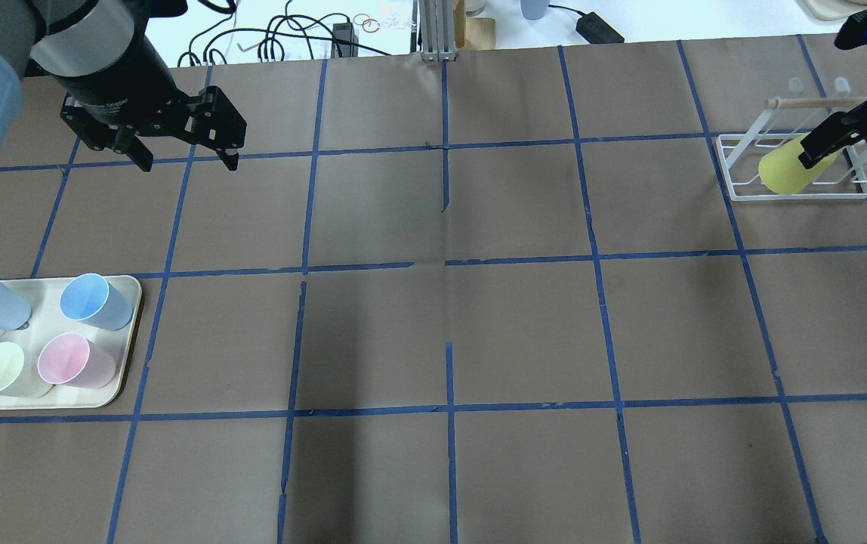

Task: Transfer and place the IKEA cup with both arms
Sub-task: 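Close the right gripper on the yellow cup's rim on the rack, then lift the yellow cup up off the wire rack with the right gripper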

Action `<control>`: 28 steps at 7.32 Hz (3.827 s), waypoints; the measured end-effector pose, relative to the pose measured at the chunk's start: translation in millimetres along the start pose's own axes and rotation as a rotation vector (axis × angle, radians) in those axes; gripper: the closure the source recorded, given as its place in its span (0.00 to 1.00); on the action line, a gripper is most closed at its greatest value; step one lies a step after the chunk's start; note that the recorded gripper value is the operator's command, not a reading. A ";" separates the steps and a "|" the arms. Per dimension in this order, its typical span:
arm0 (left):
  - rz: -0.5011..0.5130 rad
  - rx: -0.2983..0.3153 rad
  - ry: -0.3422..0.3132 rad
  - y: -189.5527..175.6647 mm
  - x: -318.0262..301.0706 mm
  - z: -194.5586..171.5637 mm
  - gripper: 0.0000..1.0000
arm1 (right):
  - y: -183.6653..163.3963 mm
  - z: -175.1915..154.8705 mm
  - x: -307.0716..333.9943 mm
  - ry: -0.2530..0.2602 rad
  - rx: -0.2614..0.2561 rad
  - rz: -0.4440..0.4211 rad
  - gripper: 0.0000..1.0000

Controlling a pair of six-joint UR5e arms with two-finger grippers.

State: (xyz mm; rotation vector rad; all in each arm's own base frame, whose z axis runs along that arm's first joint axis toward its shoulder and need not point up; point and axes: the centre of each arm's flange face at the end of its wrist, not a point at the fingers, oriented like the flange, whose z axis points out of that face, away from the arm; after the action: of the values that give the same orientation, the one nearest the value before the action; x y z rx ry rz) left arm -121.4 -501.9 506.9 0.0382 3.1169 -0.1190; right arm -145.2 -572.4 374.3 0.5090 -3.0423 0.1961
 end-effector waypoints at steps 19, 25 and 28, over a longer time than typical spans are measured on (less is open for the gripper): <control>0.000 -0.001 0.001 -0.3 0.1 0.7 0.00 | -22.0 81.8 28.4 -0.026 0.044 -0.021 0.49; 0.000 -0.001 0.001 -0.4 0.1 0.6 0.00 | -21.3 67.1 27.9 -0.010 0.053 -0.023 0.89; 0.000 -0.002 0.001 -0.3 0.1 0.9 0.00 | -11.2 18.3 20.4 0.045 0.043 -0.036 0.90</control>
State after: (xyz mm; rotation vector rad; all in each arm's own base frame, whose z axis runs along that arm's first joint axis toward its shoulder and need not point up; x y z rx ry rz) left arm -121.5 -502.3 506.0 0.0383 3.1179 -0.1162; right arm -161.3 -591.9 358.9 0.5533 -2.9889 0.2688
